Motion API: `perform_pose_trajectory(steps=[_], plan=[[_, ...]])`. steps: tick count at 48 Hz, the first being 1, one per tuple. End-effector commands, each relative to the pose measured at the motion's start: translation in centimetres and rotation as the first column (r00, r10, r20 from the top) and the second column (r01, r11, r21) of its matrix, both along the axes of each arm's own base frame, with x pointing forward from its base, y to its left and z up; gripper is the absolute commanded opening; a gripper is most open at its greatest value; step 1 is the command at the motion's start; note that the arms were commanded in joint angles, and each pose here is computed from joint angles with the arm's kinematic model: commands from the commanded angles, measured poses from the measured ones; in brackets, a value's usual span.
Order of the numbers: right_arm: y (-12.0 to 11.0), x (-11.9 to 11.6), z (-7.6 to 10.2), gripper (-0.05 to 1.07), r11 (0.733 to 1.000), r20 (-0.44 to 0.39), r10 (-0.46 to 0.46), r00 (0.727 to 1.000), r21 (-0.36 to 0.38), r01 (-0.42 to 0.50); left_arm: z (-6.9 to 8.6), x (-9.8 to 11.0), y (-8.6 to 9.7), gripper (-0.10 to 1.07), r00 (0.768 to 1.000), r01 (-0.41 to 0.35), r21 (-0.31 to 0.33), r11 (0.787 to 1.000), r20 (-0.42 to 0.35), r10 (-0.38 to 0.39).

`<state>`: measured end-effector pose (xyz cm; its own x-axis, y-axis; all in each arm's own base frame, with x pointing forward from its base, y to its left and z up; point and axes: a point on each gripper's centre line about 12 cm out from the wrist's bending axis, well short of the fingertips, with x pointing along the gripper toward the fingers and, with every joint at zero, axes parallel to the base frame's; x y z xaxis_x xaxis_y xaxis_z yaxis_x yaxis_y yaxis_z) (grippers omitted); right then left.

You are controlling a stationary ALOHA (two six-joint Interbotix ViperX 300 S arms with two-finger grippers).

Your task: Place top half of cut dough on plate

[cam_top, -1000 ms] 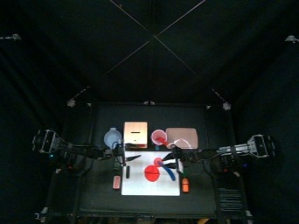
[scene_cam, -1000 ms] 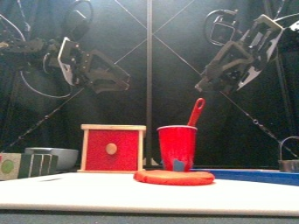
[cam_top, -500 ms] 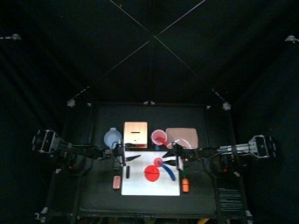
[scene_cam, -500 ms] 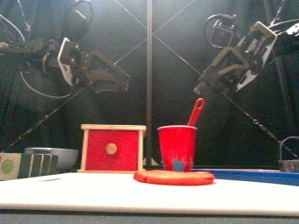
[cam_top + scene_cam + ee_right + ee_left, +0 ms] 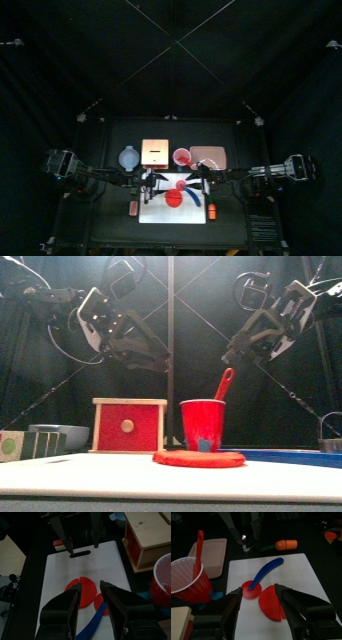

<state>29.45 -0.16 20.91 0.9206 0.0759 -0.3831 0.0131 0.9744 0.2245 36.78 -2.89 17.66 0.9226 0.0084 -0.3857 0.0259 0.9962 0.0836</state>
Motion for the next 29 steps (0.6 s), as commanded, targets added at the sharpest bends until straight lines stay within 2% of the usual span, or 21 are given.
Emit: perform_pose_trajectory(steps=[1, 8, 14, 23, 29], plan=[[0.1, 0.0, 0.9, 0.74, 1.000, 0.032, 0.005, 0.999, -0.002, -0.005, 1.0, 1.3, -0.1, 0.89, 1.000, -0.020, -0.050, 0.999, -0.010, 0.020], [0.2, 0.0, 0.9, 0.74, 1.000, 0.030, 0.007, 1.000, -0.004, -0.007, 0.0, 2.6, -0.4, 0.88, 0.993, -0.055, -0.127, 0.990, -0.109, 0.041], [0.2, -0.1, 0.7, 0.74, 1.000, 0.025, 0.019, 1.000, -0.017, -0.018, -1.2, 3.5, -0.5, 0.88, 0.986, -0.069, -0.150, 0.986, -0.158, 0.045], [1.1, -0.1, 0.2, 0.74, 0.997, 0.008, 0.060, 0.998, -0.039, -0.060, -1.7, 4.6, -0.7, 0.88, 0.989, -0.064, -0.131, 0.989, -0.141, 0.045], [1.5, 0.2, -0.6, 0.74, 0.998, -0.021, 0.062, 0.998, -0.010, -0.063, -1.4, 4.5, -0.5, 0.88, 0.993, -0.073, -0.123, 0.990, -0.104, 0.060]])
